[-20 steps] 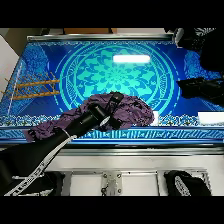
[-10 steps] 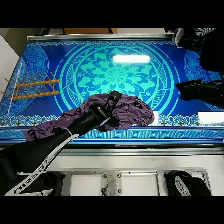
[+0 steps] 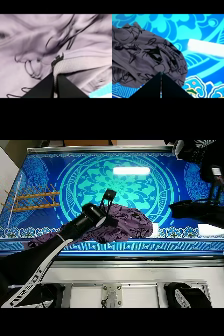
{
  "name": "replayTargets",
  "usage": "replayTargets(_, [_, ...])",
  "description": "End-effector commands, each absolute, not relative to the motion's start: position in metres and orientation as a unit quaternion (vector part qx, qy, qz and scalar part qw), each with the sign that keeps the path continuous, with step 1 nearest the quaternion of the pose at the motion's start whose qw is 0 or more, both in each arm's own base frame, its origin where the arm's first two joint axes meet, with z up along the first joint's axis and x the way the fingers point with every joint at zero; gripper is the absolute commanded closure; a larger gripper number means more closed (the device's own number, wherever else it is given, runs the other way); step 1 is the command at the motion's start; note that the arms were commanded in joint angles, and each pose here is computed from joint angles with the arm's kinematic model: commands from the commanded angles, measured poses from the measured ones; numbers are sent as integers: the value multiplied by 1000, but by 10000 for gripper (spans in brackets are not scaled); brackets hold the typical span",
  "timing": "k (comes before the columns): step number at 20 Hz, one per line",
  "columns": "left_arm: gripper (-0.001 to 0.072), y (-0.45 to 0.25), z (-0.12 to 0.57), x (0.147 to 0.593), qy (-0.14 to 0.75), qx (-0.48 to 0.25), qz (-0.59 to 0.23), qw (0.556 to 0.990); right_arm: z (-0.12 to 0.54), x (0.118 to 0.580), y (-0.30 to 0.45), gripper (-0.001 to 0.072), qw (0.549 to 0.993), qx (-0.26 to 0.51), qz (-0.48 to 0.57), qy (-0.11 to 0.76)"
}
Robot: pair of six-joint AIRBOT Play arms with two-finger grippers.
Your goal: Fold the clothes and pants, and hang the long-sleeved shirts on hangers.
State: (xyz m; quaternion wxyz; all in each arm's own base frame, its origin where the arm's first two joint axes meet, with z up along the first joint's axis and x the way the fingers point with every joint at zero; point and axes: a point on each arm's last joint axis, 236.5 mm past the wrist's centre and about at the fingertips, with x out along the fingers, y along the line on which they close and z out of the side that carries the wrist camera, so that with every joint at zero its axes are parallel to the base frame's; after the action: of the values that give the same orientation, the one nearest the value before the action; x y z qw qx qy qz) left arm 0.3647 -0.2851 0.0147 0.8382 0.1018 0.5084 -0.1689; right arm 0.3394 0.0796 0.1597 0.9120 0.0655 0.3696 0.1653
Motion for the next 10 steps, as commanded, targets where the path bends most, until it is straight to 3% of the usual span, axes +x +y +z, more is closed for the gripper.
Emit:
replayTargets(1, [689, -301, 78, 366, 478, 75, -205, 851, 137, 338, 81, 688, 905, 85, 75, 409])
replayTargets(3, [689, -304, 95, 361, 478, 65, -214, 849, 124, 334, 111, 685, 890, 110, 85, 434])
replayTargets(4, [689, -305, 96, 357, 483, 63, -217, 846, 116, 332, 128, 598, 881, 114, 98, 449])
replayTargets(6, [689, -302, 90, 352, 496, 69, -215, 838, 93, 326, 158, -8, 857, 122, 115, 486])
replayTargets(10, [689, -306, 74, 338, 522, 61, -222, 822, 60, 334, 202, -6, 836, 160, 112, 512])
